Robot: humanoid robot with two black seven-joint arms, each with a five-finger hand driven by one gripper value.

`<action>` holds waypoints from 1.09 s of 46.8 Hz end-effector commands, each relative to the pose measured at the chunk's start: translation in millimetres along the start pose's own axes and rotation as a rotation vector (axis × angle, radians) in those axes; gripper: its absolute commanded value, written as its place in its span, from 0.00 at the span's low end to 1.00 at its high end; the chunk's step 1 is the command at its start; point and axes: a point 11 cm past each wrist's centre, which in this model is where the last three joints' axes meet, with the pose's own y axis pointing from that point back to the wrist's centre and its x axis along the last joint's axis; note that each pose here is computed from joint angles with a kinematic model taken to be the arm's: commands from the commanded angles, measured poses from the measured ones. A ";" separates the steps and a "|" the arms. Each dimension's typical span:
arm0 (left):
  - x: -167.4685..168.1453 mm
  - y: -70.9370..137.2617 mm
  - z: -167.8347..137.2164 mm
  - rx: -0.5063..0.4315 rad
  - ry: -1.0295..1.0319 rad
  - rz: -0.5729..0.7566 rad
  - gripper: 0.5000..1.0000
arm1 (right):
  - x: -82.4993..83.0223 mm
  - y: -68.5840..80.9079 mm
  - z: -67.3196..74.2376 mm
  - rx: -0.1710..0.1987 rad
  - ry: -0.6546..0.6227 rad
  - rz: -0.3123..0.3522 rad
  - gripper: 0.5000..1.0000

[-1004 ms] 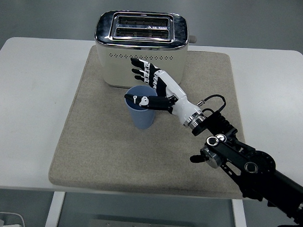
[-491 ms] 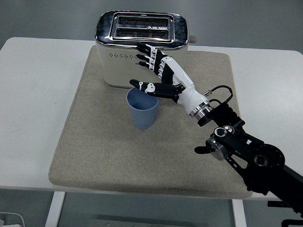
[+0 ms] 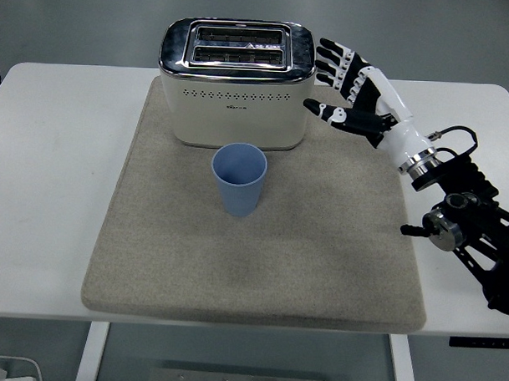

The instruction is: Put the water cup in front of the bread machine

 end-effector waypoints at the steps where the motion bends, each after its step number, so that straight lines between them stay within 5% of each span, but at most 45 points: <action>1: 0.0 0.0 0.0 0.000 0.000 0.000 1.00 | 9.8 3.3 -0.6 -0.012 -0.013 0.014 0.85; 5: 0.2 0.0 0.0 0.000 0.000 0.002 1.00 | 18.0 6.3 6.7 -0.086 -0.050 0.036 0.85; 13: 0.0 0.0 0.0 0.000 0.000 0.000 1.00 | 28.7 13.3 33.6 -0.353 -0.191 0.087 0.85; 17: 0.2 0.0 0.0 0.000 0.000 0.002 1.00 | 31.9 13.1 35.8 -0.410 -0.278 0.107 0.85; 33: 0.0 0.0 0.0 0.000 0.000 0.000 1.00 | 71.3 -3.4 15.0 -0.341 -0.458 0.239 0.85; 51: 0.0 0.0 0.0 0.000 0.000 0.000 1.00 | 70.8 -11.4 26.2 -0.317 -0.527 0.290 0.85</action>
